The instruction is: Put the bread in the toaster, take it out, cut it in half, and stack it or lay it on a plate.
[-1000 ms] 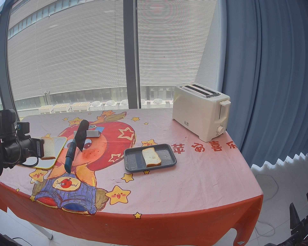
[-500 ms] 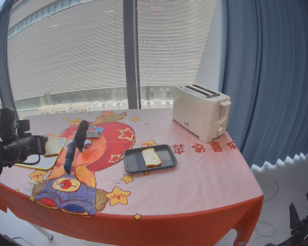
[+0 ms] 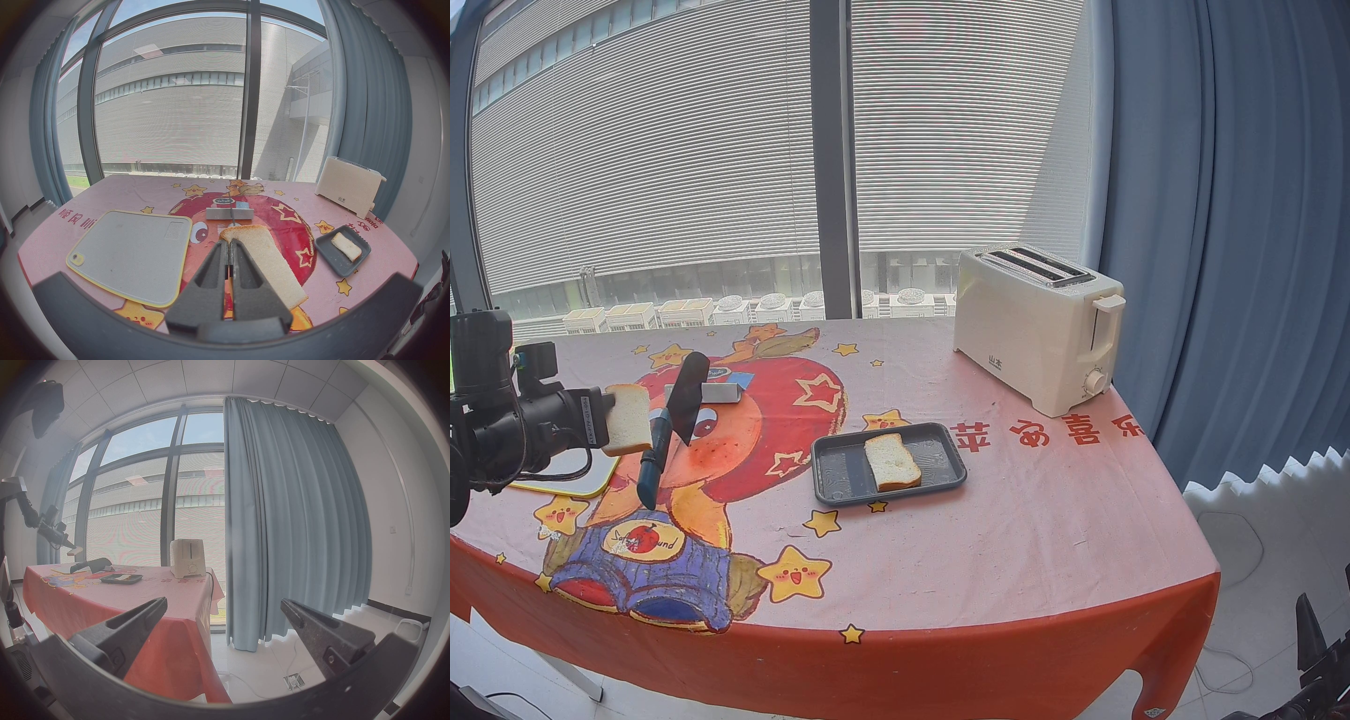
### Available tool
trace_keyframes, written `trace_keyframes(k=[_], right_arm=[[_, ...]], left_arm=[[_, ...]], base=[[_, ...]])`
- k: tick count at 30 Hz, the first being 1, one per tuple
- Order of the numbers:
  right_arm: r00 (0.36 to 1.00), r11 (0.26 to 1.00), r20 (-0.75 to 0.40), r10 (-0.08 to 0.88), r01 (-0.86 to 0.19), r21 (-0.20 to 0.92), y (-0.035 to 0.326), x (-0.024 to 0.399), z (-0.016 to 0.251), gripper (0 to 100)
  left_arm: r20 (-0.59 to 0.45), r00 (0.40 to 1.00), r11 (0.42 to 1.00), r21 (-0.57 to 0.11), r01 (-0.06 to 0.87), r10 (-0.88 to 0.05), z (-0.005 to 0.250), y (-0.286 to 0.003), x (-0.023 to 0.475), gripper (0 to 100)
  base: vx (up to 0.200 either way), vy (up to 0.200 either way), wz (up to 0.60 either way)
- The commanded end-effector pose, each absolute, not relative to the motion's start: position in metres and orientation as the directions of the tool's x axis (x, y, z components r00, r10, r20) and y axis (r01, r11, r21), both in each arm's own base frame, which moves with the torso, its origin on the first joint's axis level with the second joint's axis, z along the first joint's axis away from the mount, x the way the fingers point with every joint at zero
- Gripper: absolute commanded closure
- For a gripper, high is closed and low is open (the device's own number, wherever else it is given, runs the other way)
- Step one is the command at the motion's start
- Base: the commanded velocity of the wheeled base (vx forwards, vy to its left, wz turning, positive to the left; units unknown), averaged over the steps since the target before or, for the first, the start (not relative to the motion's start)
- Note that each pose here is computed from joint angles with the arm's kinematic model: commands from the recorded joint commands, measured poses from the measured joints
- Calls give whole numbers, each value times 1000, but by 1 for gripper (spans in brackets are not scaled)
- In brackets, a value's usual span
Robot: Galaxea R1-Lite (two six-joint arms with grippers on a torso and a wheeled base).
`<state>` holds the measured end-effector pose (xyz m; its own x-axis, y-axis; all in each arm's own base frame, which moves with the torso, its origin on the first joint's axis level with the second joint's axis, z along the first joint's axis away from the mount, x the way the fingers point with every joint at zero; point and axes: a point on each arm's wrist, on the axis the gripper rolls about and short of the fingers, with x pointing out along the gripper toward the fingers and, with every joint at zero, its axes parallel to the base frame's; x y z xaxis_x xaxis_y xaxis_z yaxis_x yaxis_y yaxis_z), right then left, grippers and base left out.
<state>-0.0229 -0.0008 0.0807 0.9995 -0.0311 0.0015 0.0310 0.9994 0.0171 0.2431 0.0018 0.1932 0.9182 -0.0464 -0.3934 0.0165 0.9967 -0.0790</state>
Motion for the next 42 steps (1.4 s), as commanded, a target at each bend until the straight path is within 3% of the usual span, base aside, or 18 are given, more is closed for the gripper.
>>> trace_keyframes(k=[1,8,20,42], right_arm=[[1000,999,2,-31,31,17,-1,-23,76,0],[1000,999,2,-31,31,17,-1,-23,76,0],[1000,999,2,-31,31,17,-1,-23,76,0],[1000,999,2,-31,31,17,-1,-23,76,0]], left_arm=[[-391,918,996,-82,33,-62,194,-3,244,100],[-343,936,978,-209,10,-82,209,-27,249,100],[-380,924,985,-171,-20,-47,200,-40,245,100],[-432,885,982,-140,127,-176,183,-84,226,100]], base=[[0,0,0],[0,0,0],[0,0,0],[0,0,0]])
